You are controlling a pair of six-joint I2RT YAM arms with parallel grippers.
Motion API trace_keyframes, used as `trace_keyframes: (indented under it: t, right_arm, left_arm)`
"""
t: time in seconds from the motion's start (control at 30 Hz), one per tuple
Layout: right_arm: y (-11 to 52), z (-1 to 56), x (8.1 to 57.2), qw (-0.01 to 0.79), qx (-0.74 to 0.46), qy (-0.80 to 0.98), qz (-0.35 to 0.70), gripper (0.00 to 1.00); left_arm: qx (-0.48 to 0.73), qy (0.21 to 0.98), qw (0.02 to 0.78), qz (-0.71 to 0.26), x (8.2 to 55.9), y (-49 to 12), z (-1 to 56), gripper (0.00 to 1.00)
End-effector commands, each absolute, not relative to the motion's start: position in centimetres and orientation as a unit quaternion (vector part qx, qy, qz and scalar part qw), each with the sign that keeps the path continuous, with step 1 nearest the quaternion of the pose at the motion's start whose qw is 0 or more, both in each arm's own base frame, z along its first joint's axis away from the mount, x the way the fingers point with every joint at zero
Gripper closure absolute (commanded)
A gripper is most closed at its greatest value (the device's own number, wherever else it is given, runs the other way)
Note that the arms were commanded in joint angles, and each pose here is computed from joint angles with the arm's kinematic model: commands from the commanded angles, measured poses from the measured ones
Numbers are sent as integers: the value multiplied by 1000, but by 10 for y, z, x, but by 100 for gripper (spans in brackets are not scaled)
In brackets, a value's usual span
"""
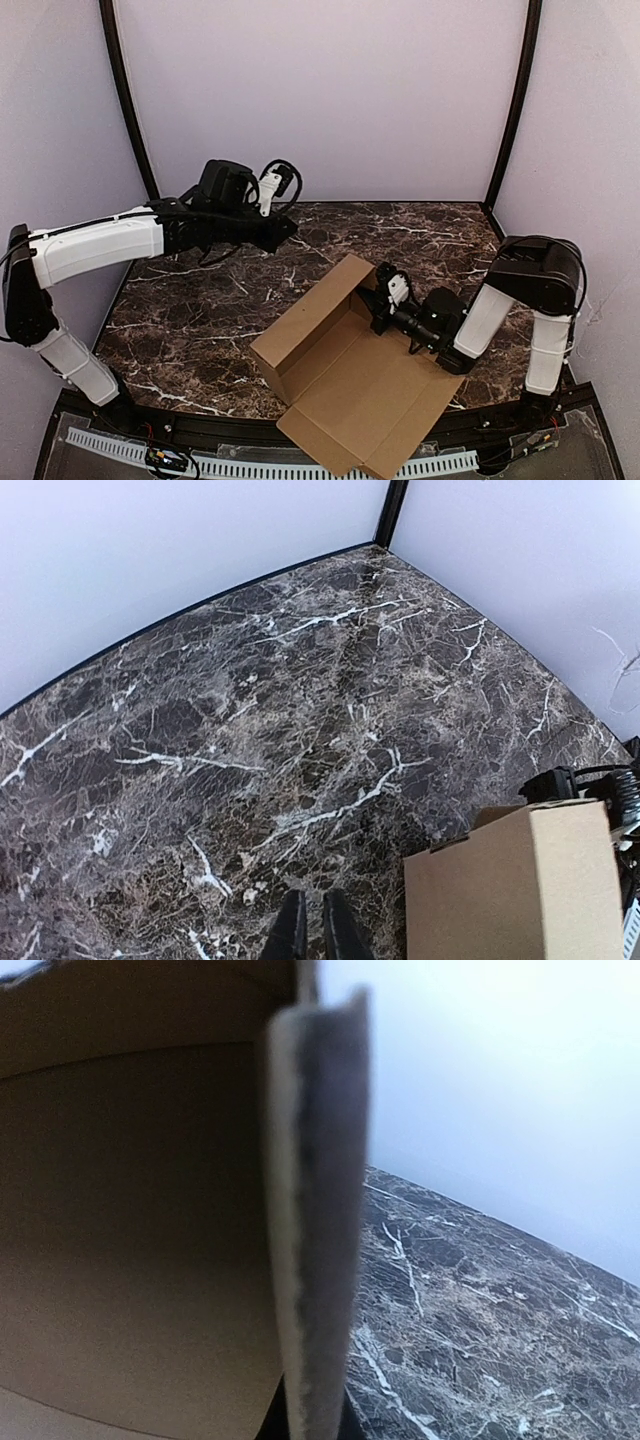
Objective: Fold the paper box
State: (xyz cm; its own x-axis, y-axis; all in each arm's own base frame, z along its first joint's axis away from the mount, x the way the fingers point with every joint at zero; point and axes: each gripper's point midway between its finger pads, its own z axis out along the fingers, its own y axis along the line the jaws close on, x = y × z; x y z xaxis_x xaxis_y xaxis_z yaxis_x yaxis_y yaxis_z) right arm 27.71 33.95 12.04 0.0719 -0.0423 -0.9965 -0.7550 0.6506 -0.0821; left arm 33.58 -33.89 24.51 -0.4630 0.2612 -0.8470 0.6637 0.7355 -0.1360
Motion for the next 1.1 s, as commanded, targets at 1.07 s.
trace_keyframes:
  t: [1.07]
  right_arm:
    - [373,172,265,700,-311,568,301,100]
  left_arm:
    - [285,710,192,-614,252,-397,179,99]
